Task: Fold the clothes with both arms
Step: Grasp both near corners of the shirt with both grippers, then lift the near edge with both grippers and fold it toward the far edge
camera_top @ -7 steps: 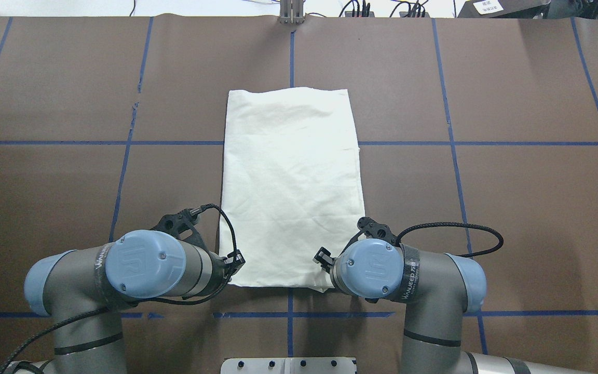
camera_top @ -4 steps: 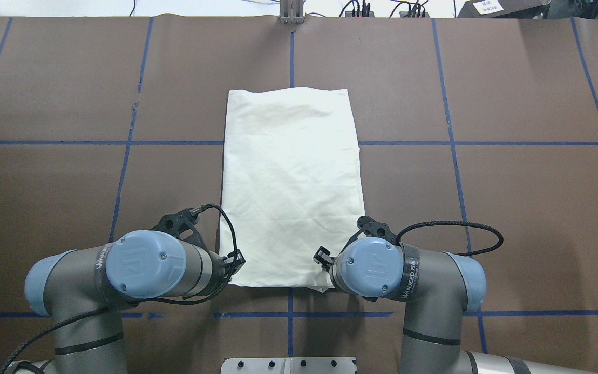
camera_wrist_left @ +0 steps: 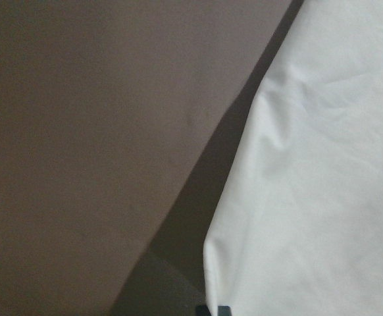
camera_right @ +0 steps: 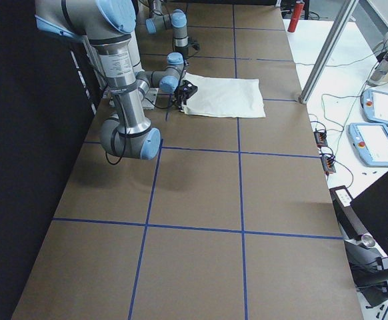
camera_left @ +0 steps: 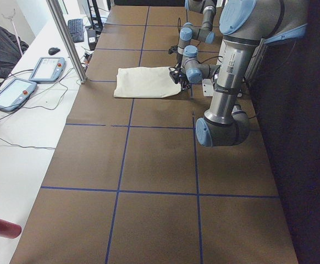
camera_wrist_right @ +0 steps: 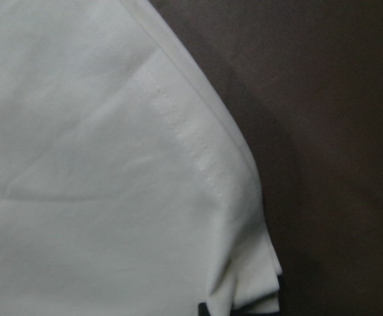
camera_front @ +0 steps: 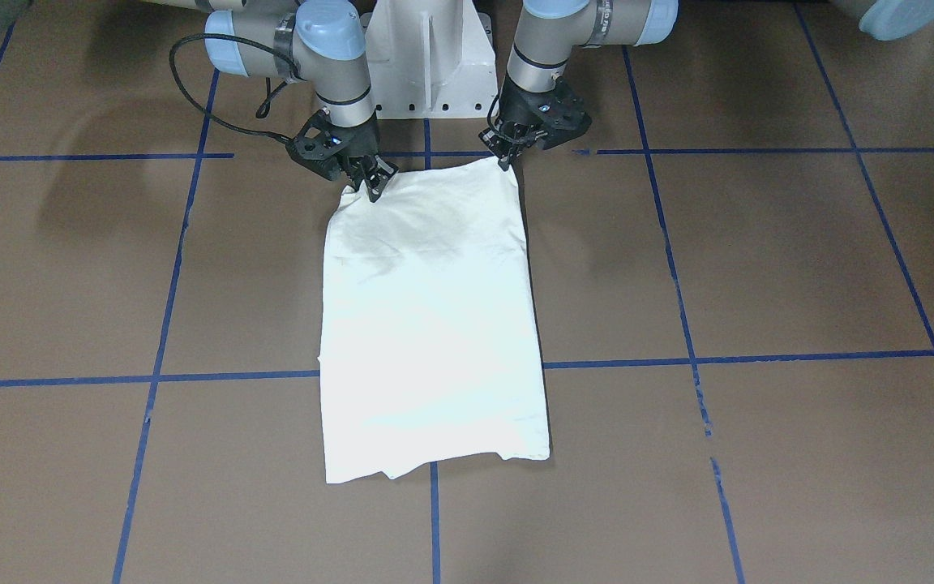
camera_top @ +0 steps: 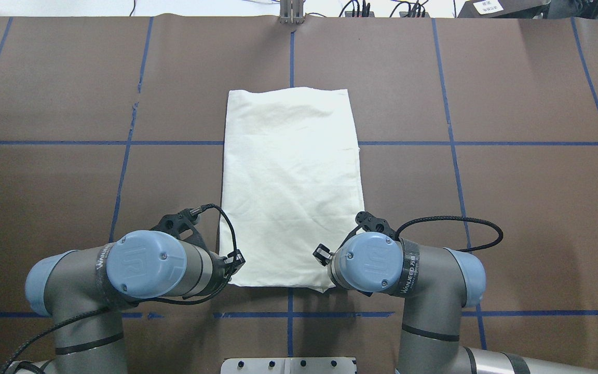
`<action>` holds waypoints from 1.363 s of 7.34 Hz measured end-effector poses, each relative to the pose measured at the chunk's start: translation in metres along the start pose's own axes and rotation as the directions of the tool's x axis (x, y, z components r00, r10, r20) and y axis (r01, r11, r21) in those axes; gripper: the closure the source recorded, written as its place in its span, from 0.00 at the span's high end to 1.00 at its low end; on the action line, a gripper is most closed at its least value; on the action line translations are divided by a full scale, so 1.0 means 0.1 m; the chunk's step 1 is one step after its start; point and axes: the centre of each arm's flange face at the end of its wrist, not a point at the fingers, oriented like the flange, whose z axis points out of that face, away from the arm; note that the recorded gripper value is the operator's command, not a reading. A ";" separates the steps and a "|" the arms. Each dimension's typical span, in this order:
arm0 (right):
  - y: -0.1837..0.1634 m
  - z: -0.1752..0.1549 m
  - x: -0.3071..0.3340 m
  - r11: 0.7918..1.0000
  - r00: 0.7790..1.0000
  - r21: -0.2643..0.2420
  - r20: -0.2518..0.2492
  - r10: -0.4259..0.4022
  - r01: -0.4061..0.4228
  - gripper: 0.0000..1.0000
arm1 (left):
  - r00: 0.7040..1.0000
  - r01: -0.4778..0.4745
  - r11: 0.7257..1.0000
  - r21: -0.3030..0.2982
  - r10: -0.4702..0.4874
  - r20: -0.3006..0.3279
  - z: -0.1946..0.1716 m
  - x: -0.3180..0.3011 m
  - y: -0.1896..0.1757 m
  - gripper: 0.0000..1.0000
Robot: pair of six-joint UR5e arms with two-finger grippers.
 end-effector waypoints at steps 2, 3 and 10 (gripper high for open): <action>-0.04 -0.04 -0.04 1.000 1.000 0.001 0.010 0.004 -0.004 0.00 | 1.000 0.000 1.000 -0.001 0.000 -0.001 -0.01 0.01 0.00 0.00; -0.05 -0.07 -0.06 1.000 1.000 -0.001 0.017 0.006 -0.006 0.00 | 1.000 -0.001 1.000 -0.003 0.001 -0.006 -0.03 0.01 0.01 0.00; 0.38 -0.96 0.65 0.985 0.991 -0.150 0.110 -0.073 0.089 0.00 | 0.997 -0.066 0.993 -0.095 0.063 -0.032 -0.91 -0.28 0.56 0.00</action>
